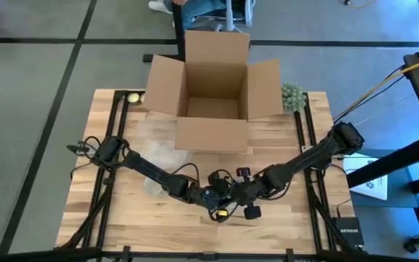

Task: Wrap mug
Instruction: Wrap the green mug with the bubble wrap, then put the green mug into the box

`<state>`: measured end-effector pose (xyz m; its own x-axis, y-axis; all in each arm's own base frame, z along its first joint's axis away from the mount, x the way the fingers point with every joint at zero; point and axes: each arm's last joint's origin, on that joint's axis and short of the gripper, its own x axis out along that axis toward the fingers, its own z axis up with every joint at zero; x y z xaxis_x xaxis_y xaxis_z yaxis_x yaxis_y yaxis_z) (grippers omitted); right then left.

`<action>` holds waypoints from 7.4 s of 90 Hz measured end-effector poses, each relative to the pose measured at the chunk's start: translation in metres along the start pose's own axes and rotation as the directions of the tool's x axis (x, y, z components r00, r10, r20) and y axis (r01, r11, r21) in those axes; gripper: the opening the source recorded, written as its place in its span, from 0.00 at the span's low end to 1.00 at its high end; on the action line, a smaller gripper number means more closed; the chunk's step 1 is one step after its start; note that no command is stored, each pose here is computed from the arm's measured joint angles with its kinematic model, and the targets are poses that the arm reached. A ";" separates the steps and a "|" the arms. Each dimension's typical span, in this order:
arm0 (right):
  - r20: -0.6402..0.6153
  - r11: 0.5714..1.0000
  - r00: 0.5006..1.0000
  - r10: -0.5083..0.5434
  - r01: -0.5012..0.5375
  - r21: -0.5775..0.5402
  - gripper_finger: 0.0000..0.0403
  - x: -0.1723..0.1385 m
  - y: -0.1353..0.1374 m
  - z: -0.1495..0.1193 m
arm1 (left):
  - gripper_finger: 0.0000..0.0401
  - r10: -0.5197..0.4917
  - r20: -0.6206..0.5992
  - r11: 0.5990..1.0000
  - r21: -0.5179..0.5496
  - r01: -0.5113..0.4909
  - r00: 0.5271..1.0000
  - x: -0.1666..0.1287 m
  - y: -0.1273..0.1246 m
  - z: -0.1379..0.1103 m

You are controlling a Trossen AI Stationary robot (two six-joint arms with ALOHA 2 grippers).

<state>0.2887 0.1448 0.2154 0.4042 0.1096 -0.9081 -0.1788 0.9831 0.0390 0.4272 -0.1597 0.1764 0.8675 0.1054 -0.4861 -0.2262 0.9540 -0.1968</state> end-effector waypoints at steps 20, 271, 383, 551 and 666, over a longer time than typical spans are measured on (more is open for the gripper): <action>0.039 0.999 0.998 -0.050 0.050 0.005 0.00 -0.019 -0.003 0.001 | 0.19 -0.003 -0.001 1.000 0.000 0.003 1.000 0.000 0.000 0.000; -0.007 0.987 0.987 -0.161 0.161 -0.004 0.00 0.041 -0.013 -0.028 | 0.19 -0.010 0.005 1.000 -0.013 0.010 1.000 0.000 0.000 0.001; 0.038 0.984 0.998 -0.050 0.056 -0.168 0.17 -0.041 0.001 -0.033 | 0.19 -0.010 0.005 1.000 -0.005 0.010 1.000 0.000 0.000 0.001; -0.138 0.911 0.986 -0.096 0.031 -0.411 0.02 0.025 0.053 -0.031 | 0.19 -0.096 0.004 0.989 0.109 0.095 0.995 -0.090 -0.047 0.046; 0.408 0.814 0.705 -0.579 0.526 0.246 0.02 -0.266 -0.223 0.107 | 0.19 0.131 -0.238 0.983 0.158 -0.095 0.962 -0.178 -0.041 0.022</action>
<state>0.3174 -0.0878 0.4926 0.7549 -0.4325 -0.4931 0.2880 0.8940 -0.3433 0.2925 -0.2117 0.2900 0.7000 0.1601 -0.6960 -0.2350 0.9719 -0.0128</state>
